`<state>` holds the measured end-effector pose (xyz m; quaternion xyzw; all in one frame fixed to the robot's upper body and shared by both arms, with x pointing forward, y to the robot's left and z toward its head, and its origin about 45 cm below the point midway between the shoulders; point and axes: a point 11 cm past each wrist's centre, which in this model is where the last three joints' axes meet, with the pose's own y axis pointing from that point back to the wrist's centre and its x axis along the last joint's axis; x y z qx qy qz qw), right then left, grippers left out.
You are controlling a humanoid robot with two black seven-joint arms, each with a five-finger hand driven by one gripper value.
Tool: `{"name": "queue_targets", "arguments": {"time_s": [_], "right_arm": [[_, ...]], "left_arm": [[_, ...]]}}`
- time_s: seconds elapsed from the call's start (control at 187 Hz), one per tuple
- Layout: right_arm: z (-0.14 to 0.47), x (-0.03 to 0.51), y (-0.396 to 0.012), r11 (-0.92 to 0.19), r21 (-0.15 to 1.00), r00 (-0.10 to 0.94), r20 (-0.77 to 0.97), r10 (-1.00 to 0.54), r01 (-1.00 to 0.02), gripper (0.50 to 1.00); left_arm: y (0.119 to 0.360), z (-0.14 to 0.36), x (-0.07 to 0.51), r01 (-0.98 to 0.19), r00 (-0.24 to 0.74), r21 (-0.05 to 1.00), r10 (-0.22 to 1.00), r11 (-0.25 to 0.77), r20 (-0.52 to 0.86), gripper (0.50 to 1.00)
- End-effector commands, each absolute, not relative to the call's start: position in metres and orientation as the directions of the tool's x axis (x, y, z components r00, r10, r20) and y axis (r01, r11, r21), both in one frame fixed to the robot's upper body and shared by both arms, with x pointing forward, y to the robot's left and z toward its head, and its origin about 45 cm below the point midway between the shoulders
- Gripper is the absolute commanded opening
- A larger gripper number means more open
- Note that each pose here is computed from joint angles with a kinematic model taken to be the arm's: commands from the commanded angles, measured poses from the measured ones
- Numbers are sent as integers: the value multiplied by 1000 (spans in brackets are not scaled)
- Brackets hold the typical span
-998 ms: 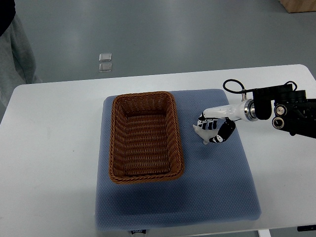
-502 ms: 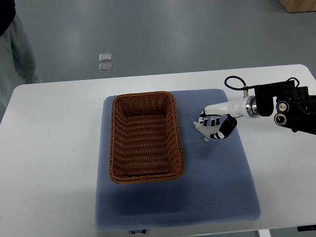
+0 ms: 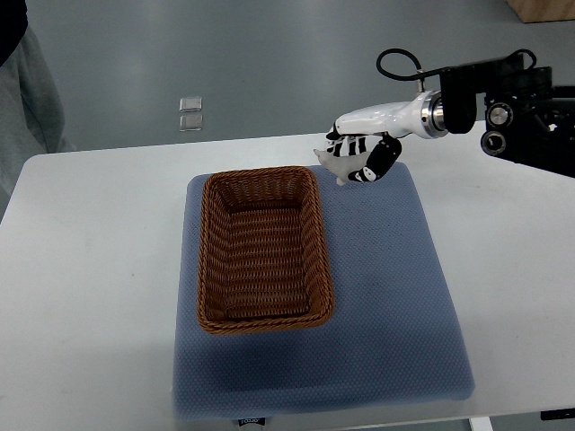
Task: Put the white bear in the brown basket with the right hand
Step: 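Lift the bear and carry it over the wicker basket, then lower the bear into the basket and open the right hand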
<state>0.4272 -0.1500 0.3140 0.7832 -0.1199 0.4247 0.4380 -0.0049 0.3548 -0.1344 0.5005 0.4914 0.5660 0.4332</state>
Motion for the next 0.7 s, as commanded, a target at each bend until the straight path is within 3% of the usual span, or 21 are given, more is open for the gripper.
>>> {"name": "queue_targets", "arguments": {"time_s": [0.0, 0.24, 0.694], "right_arm": [[313, 421, -118, -622, 589, 601, 766, 228, -516, 529], [274, 405, -64, -633, 650, 606, 721, 336, -421, 531], [227, 382, -41, -617, 718, 660, 638, 398, -322, 539]], "left_arm": [[355, -134, -5, 2, -124, 990, 982, -142, 141, 1000], [355, -134, -5, 2, -124, 990, 982, -142, 141, 1000], [355, -134, -5, 2, -124, 990, 982, -142, 141, 1000]]}}
